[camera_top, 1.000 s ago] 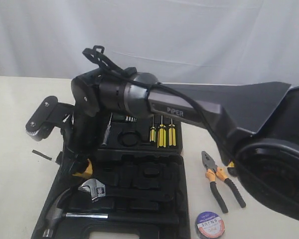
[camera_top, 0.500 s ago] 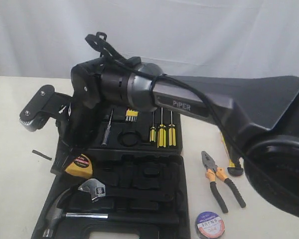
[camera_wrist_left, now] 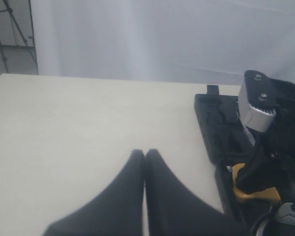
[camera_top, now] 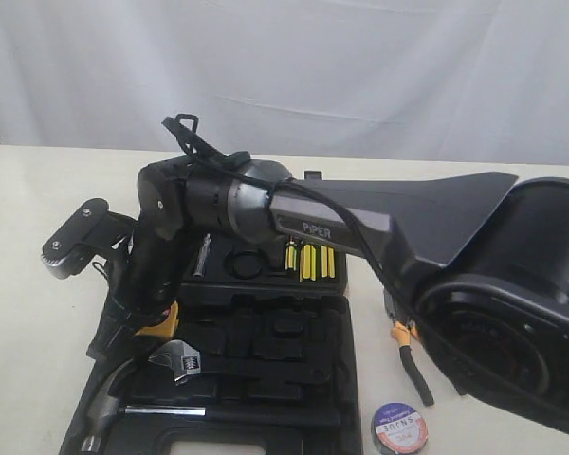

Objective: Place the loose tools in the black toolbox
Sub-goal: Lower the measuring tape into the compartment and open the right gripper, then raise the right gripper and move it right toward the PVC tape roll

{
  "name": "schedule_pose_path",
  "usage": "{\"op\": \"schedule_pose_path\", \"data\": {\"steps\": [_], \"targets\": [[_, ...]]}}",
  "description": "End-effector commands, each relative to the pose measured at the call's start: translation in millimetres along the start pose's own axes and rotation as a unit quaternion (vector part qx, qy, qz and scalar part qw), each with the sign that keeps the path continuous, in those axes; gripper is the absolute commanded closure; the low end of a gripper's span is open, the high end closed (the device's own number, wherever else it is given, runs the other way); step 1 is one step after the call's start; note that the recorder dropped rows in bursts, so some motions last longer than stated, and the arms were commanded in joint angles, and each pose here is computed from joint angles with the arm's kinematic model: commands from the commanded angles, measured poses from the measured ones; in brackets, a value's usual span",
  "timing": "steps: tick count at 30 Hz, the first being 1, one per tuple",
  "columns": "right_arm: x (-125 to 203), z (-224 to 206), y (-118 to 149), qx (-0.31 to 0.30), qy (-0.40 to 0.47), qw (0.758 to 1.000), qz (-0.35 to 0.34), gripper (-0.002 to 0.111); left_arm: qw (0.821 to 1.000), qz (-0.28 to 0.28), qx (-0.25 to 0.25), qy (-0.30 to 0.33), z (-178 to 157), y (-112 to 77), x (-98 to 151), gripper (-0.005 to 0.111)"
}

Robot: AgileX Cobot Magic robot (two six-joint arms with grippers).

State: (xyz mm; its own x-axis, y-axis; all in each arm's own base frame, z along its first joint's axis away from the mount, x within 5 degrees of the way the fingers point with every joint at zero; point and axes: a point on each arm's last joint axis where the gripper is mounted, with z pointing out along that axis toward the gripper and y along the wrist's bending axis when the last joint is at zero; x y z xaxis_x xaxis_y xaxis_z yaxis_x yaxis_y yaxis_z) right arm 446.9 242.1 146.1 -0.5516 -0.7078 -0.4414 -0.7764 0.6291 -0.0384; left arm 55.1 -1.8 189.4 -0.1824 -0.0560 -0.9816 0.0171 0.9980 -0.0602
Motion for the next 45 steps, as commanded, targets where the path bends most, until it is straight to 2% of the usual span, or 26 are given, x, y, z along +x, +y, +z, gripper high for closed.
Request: {"op": "schedule_pose_path", "data": {"steps": [1, 7, 13, 20, 23, 27, 29, 31, 34, 37, 39, 44, 45], "targets": [[-3, -9, -2, 0.006, -0.008, 1.000, -0.002, 0.109, 1.000, -0.001, 0.001, 0.000, 0, -0.1, 1, 0.107], [-4, -18, -8, 0.031, -0.005, 0.999, -0.018, 0.109, 1.000, -0.001, 0.001, 0.000, 0, -0.1, 1, 0.107], [-3, -27, -16, 0.040, -0.007, 0.999, -0.004, 0.109, 1.000, -0.001, 0.001, 0.000, 0, -0.1, 1, 0.107], [14, 9, -19, 0.027, 0.027, 0.999, 0.006, 0.109, 1.000, -0.001, 0.001, 0.000, 0, -0.1, 1, 0.107], [13, 6, -18, 0.024, 0.031, 0.999, 0.006, 0.109, 1.000, -0.001, 0.001, 0.000, 0, -0.1, 1, 0.107], [2, -27, -17, 0.029, 0.014, 0.999, 0.003, 0.109, 1.000, -0.001, 0.001, 0.000, 0, -0.1, 1, 0.107], [-2, -55, -15, 0.024, 0.017, 0.999, 0.022, 0.109, 1.000, -0.001, 0.001, 0.000, 0, -0.1, 1, 0.107], [4, -80, -17, 0.010, 0.045, 0.996, 0.071, 0.109, 1.000, -0.001, 0.001, 0.000, 0, -0.1, 1, 0.107], [19, -121, -27, -0.022, 0.088, 0.986, 0.137, 0.109, 1.000, -0.001, 0.001, 0.000, 0, -0.1, 1, 0.107], [31, -172, -49, 0.012, 0.049, 0.977, 0.208, 0.109, 1.000, -0.001, 0.001, 0.000, 0, -0.1, 1, 0.107], [44, -201, -53, 0.026, 0.035, 0.973, 0.228, 0.109, 1.000, -0.001, 0.001, 0.000, 0, -0.1, 1, 0.107], [88, -253, -36, 0.045, 0.031, 0.959, 0.279, 0.109, 1.000, -0.001, 0.001, 0.000, 0, -0.1, 1, 0.107], [105, -258, -27, 0.046, 0.043, 0.952, 0.299, 0.109, 1.000, 0.000, 0.001, -0.001, 0, -0.1, 1, 0.107]]}}
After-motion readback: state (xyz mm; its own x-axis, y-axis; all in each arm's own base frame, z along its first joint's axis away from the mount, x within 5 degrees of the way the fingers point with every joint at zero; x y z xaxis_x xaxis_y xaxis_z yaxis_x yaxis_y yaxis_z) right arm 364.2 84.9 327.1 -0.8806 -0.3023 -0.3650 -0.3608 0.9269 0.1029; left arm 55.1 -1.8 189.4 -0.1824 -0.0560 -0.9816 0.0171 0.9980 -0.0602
